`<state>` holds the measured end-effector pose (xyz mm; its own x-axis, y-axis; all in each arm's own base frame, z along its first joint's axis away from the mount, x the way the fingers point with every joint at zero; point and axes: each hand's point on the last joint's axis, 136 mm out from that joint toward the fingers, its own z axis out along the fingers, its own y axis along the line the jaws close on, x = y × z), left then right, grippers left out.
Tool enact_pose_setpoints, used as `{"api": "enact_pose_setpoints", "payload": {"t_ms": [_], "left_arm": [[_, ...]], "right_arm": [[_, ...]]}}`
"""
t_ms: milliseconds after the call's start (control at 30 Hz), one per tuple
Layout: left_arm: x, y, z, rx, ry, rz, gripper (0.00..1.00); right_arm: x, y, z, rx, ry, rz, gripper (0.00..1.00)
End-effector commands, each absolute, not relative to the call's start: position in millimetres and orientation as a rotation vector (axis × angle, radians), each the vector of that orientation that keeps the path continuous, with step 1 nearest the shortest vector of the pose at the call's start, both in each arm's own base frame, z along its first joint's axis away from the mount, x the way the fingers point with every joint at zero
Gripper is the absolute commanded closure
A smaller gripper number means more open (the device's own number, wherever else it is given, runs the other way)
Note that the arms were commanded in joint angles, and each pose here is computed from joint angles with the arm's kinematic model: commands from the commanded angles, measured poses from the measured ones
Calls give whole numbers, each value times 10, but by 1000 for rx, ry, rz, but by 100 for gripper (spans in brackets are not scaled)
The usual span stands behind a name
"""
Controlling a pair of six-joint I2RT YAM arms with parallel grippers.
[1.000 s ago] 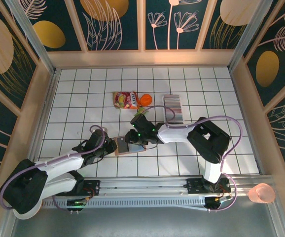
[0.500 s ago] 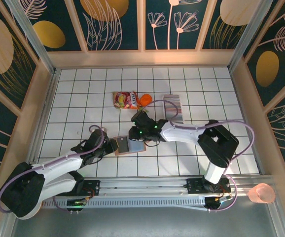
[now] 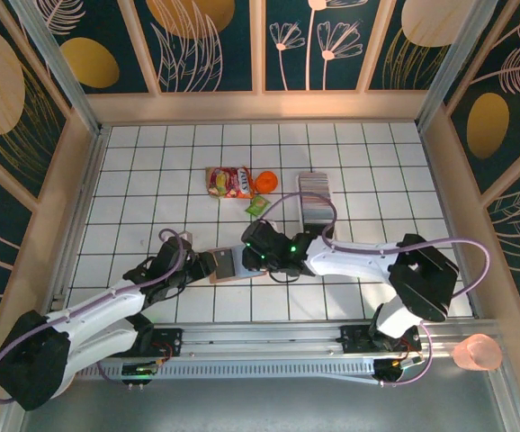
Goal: Put the credit cards into the card holder
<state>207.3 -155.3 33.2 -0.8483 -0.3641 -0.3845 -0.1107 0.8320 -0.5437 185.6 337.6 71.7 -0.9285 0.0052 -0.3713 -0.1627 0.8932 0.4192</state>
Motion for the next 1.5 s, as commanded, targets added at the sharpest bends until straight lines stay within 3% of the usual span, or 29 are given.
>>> {"api": "enact_pose_setpoints", "payload": {"t_ms": [0, 300, 700, 1467], "left_arm": [[2036, -1532, 314, -344, 2546, -697, 48], [2002, -1519, 260, -344, 2557, -697, 50], [1981, -1614, 232, -322, 2577, -754, 62], [1975, -1691, 120, -312, 2615, -781, 73]], "right_arm": [[1851, 3430, 685, -50, 2676, 654, 72], [1833, 3537, 553, -60, 2715, 658, 71], [1839, 3424, 405, -48, 2740, 568, 62], [1855, 3567, 262, -58, 2763, 613, 58]]}}
